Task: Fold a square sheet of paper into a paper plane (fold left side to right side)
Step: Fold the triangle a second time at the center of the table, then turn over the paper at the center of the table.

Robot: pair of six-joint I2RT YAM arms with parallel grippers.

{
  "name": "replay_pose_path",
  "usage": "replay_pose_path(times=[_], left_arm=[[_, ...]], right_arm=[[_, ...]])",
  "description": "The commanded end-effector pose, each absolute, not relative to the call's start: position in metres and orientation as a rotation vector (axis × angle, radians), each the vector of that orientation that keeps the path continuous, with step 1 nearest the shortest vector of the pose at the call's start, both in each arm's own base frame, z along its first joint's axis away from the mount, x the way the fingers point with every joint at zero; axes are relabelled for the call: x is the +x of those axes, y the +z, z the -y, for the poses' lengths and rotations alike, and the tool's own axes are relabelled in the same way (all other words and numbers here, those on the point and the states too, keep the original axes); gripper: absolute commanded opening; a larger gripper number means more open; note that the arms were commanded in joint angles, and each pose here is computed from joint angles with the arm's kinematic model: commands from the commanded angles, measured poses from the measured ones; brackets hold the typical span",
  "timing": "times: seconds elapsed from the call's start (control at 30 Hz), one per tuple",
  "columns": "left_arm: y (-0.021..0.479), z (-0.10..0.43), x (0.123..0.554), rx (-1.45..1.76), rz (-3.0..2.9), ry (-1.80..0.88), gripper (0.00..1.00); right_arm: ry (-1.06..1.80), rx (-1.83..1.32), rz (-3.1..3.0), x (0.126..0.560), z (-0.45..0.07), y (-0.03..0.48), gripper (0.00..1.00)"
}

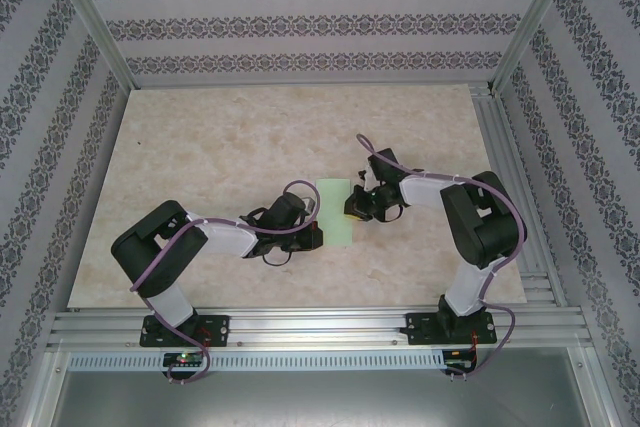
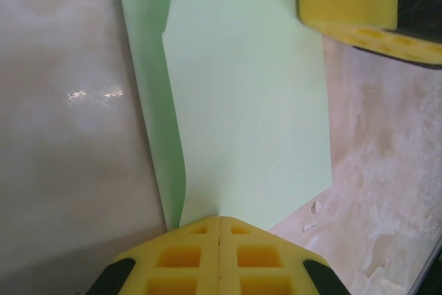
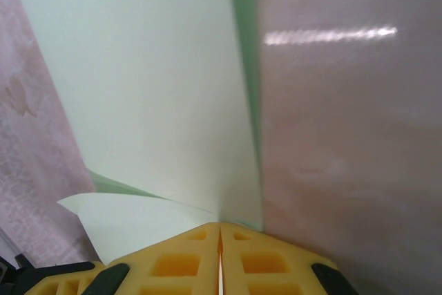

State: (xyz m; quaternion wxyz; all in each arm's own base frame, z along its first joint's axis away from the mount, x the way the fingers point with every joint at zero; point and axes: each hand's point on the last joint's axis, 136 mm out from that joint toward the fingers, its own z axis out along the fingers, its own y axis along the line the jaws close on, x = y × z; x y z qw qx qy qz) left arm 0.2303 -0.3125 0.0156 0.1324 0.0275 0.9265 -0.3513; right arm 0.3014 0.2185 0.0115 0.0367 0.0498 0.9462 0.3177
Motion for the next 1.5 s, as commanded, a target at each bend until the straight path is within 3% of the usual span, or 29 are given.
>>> replay_pose_path(times=[0.0, 0.43, 0.63, 0.7, 0.9, 1.1, 1.47], left_arm=[[-0.036, 0.266, 0.193, 0.001, -2.928, -0.774, 0.06], [-0.025, 0.264, 0.193, -0.012, -2.899, -0.795, 0.13], [0.003, 0.269, 0.202, 0.018, -2.851, -0.809, 0.18], [0.02, 0.27, 0.207, 0.037, -2.815, -0.808, 0.21], [0.067, 0.27, 0.232, 0.024, -2.689, -0.898, 0.45], [0.089, 0.287, 0.262, 0.101, -2.61, -0.966, 0.5], [0.076, 0.311, 0.304, 0.139, -2.607, -1.03, 0.48]], right_arm=[[0.779, 0.222, -2.895, 0.319, -0.184, -0.001, 0.09], [0.782, 0.221, -2.923, 0.315, -0.184, -0.007, 0.09], [0.83, 0.185, -2.844, 0.326, -0.189, 0.022, 0.1], [0.841, 0.168, -2.799, 0.33, -0.189, 0.04, 0.15], [0.833, 0.144, -2.701, 0.326, -0.176, 0.076, 0.33], [0.875, 0.172, -2.659, 0.309, -0.166, 0.076, 0.4], [0.984, 0.18, -2.624, 0.288, -0.17, 0.072, 0.46]])
